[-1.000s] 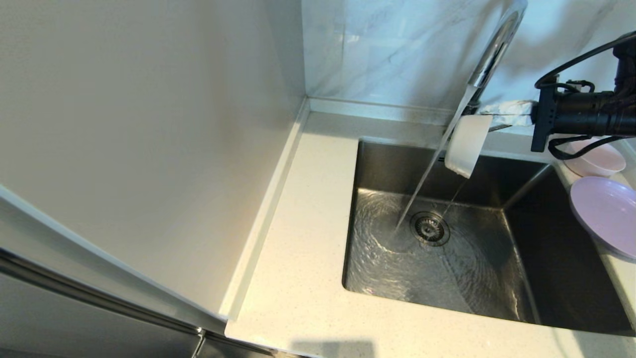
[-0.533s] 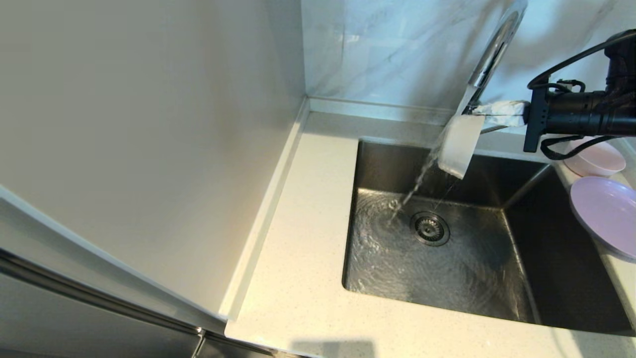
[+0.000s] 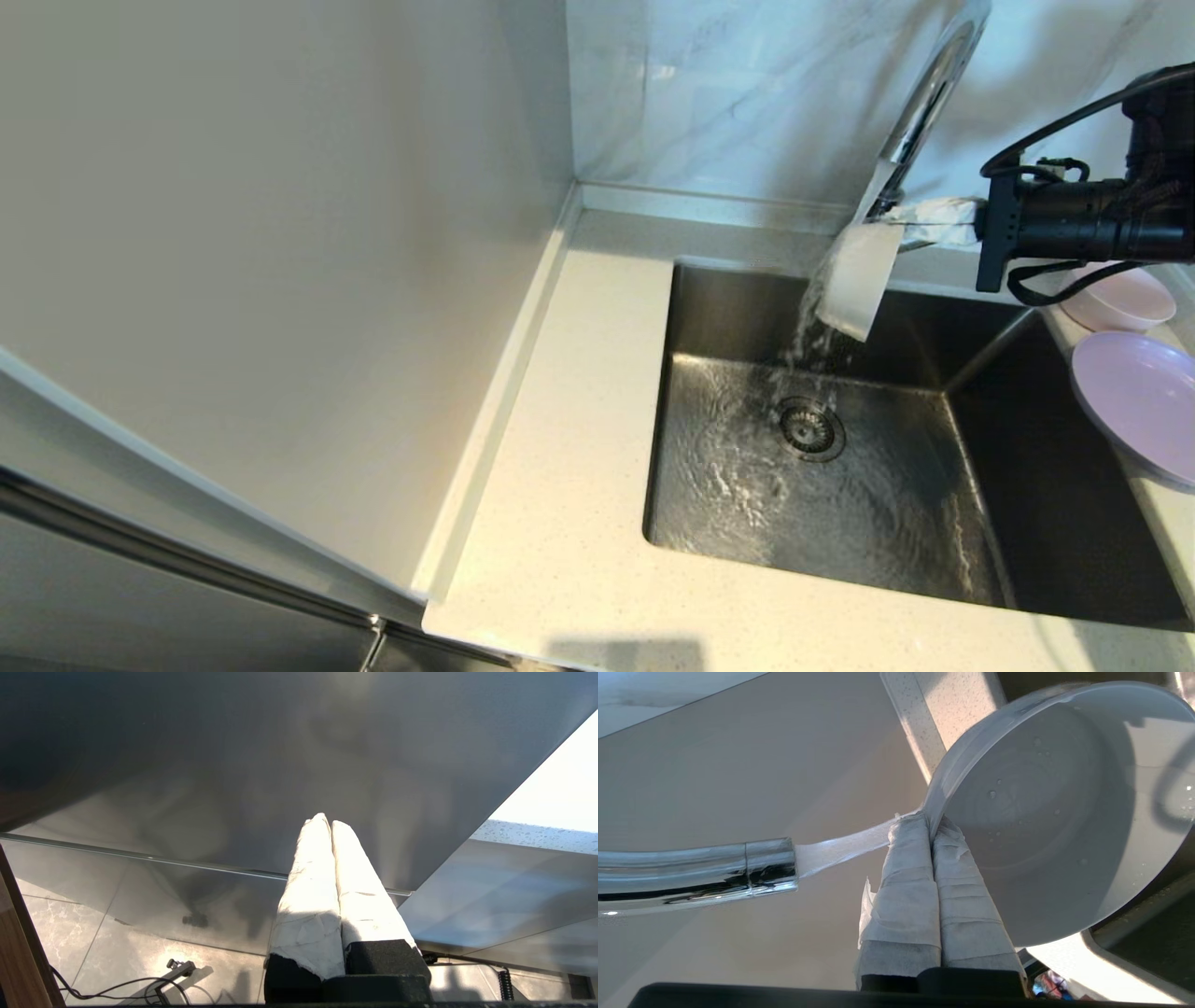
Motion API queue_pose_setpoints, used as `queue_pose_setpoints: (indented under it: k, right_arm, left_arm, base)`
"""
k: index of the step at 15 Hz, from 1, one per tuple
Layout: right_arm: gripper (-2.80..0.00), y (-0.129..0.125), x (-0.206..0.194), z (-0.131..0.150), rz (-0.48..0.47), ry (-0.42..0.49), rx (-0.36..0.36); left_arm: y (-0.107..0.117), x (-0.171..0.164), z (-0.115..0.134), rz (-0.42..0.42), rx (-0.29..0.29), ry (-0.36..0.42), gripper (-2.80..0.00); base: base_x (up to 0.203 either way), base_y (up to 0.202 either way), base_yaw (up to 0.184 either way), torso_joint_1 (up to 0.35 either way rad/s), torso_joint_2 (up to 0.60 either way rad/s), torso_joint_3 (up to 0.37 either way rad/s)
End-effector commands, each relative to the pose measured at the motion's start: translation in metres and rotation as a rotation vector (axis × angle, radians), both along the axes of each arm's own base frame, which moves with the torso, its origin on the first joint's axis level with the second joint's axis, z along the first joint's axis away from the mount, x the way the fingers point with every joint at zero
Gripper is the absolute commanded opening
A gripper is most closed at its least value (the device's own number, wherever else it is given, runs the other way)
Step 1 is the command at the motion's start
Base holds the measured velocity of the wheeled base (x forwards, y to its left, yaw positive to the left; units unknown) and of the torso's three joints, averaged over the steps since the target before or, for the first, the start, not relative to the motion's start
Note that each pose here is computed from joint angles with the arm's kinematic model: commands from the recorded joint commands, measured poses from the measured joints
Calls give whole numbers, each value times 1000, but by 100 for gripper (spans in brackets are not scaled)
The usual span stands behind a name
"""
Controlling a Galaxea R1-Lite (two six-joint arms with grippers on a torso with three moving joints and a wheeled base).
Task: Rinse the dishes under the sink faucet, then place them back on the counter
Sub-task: Rinse the bowl
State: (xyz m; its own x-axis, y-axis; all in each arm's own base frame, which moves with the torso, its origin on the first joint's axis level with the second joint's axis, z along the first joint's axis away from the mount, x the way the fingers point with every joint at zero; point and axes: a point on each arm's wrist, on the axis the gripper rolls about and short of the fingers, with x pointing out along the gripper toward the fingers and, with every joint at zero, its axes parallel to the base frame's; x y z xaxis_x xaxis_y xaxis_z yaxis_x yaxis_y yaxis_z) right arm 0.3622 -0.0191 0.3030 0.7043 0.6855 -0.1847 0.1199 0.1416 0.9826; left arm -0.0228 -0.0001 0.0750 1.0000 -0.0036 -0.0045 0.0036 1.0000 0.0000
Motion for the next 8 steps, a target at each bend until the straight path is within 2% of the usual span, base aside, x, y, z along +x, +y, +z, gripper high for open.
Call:
queue_pose_setpoints:
  k: [1,3,5,7,8]
  right_arm:
    - [-280,-15,0,-6,-34,12,-8]
    - [-280,-38,-6,-24,-73,17,-68]
    - [-280,-60,-24,-32,-105,-14,-166]
    - [-280,-66,-43,-28,-96,-78,-273]
    - [-280,-66,-53,-26,-77,-134,-349]
  left_arm:
    - [0,0,0,1,0,0,-280]
    - [0,0,0,-1,0,0,-280]
    - [0,0,0,0,0,0,-280]
    - [0,0,0,1,0,0,-280]
    - [0,0,0,1,0,0,-280]
  base:
    - [0,0,0,0,0,0]
    - [0,0,0,0,0,0]
    - [0,0,0,0,0,0]
    - [0,0,0,0,0,0]
    - [0,0,0,0,0,0]
